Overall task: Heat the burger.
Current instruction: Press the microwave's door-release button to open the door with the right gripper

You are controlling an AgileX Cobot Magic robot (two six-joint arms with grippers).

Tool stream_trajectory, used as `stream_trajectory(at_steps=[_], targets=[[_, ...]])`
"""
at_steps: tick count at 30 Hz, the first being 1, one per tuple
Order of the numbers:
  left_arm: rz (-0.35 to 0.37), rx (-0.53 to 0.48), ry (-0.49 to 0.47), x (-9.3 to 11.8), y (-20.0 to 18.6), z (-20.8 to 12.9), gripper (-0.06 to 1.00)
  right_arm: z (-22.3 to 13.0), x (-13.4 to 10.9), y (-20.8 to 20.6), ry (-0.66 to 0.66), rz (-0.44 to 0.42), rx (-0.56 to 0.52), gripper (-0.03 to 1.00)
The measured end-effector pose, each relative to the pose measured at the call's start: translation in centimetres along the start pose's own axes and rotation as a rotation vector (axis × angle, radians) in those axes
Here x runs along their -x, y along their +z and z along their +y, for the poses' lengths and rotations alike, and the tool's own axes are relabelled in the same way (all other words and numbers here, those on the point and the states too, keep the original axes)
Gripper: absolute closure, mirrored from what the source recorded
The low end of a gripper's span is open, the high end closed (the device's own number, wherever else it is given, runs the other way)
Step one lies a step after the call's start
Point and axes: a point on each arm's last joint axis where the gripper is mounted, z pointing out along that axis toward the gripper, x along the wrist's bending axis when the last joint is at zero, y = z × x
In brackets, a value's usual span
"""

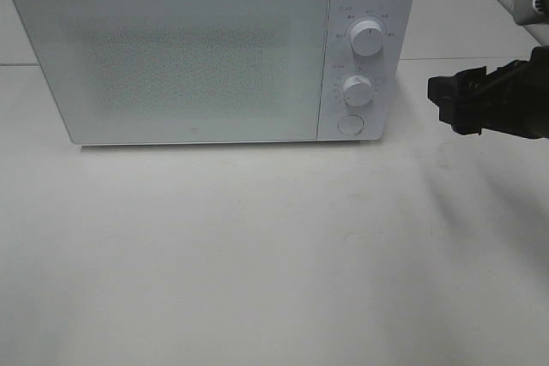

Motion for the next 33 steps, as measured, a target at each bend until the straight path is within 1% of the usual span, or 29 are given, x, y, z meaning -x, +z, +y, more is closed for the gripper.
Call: stream_trajectory(at_steps=[4, 9, 11, 12, 14, 16, 17, 18, 20, 21, 23, 33], targets=[[0.000, 0.000, 0.000, 0.0, 0.0, 0.0, -0.04, -1.5, 0.6, 0.2, 0.028, -0.058, 0.021, 0.21], [0.000, 0.000, 0.000, 0.0, 0.0, 0.0, -0.04, -2.5, -0.1, 0.5, 0.012, -0.070, 0.042, 0.21], [0.000, 0.000, 0.000, 0.0, 0.0, 0.0, -0.04, -3.6, -1.3, 1.0, -0.042, -0.077, 0.048, 0.21], [0.000, 0.000, 0.000, 0.0, 0.0, 0.0, -0.04, -3.6, -1.3, 1.0, -0.042, -0.077, 0.048, 0.21], [0.000, 0.000, 0.000, 0.0, 0.0, 0.0, -0.04, -4.3, -2.2, 1.4, -0.065, -0.093, 0.062, 0.21], [0.000, 0.000, 0.000, 0.0, 0.0, 0.0, -0.04, -4.5, -2.6, 1.5, -0.073, -0.098, 0.069, 0.21], [0.000, 0.000, 0.000, 0.0, 0.0, 0.0, -0.04, -4.9, -3.3, 1.7, -0.072, -0.103, 0.075, 0.21], [0.000, 0.000, 0.000, 0.0, 0.0, 0.0, -0.04, -4.9, -3.3, 1.7, -0.072, -0.103, 0.075, 0.21], [0.000, 0.000, 0.000, 0.0, 0.0, 0.0, -0.04, -5.6, -4.2, 1.9, -0.083, -0.102, 0.075, 0.21], [0.000, 0.000, 0.000, 0.0, 0.0, 0.0, -0.04, -5.6, -4.2, 1.9, -0.083, -0.102, 0.075, 0.21], [0.000, 0.000, 0.000, 0.0, 0.0, 0.0, -0.04, -5.9, -5.1, 2.4, -0.080, -0.104, 0.073, 0.21], [0.000, 0.000, 0.000, 0.0, 0.0, 0.0, -0.04, -6.7, -7.1, 3.3, -0.058, -0.117, 0.058, 0.21]])
